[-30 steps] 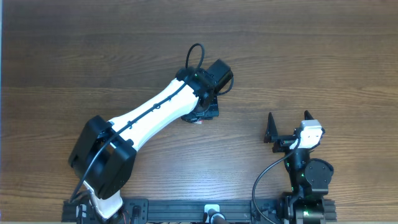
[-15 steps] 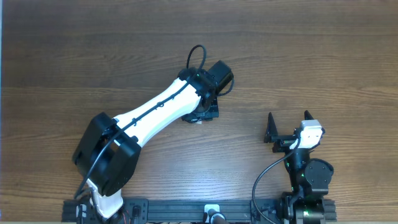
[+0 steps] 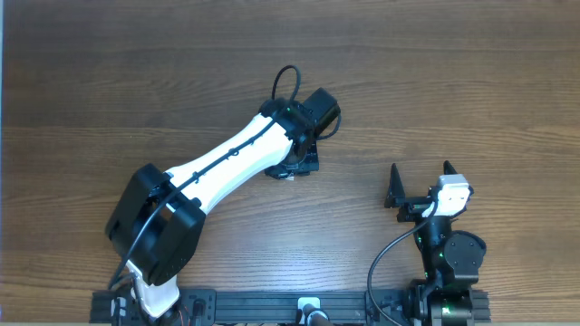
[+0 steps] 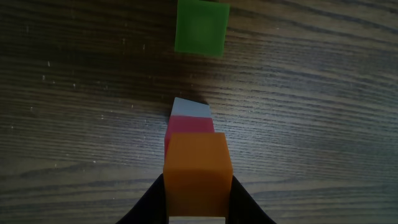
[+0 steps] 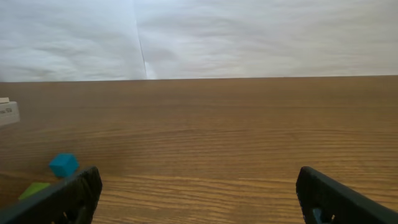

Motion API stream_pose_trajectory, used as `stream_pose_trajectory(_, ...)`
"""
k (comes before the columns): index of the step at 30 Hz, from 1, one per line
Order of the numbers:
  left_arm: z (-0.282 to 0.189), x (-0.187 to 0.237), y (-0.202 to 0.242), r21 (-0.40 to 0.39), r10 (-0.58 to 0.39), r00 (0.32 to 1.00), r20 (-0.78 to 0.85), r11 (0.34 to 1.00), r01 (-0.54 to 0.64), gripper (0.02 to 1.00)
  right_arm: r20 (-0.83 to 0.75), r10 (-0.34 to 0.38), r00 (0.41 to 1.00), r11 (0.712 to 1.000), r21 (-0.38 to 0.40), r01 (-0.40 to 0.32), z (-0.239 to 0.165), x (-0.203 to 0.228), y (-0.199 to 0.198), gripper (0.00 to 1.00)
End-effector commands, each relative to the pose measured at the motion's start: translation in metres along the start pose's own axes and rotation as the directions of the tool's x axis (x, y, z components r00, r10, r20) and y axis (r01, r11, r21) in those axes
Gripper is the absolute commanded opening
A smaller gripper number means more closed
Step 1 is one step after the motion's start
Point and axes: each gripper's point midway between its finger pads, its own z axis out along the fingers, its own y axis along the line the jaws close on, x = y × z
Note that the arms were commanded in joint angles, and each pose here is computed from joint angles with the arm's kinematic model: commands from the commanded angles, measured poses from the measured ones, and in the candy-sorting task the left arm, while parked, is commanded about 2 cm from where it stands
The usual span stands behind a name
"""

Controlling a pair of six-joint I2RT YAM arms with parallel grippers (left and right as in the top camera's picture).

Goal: Stack Cubes

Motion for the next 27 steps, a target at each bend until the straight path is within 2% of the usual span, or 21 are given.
stream_pose_trajectory(1, -0.0059, -0.002, -0.0053, 0.024, 0.011, 1.0, 0.008, 1.0, -0.011, 0.04, -0.003, 0.001, 1.0, 1.0, -0.011, -0.001, 0.0001, 0.0022, 0.0022, 0.993)
stream_pose_trajectory(27, -0.0129, -0.0036, -0.0055, 0.035, -0.016, 1.0, 0.024, 0.999, 0.015, 0.04, -0.003, 0.001, 1.0, 1.0, -0.011, -0.001, 0.0001, 0.0022, 0.0022, 0.993)
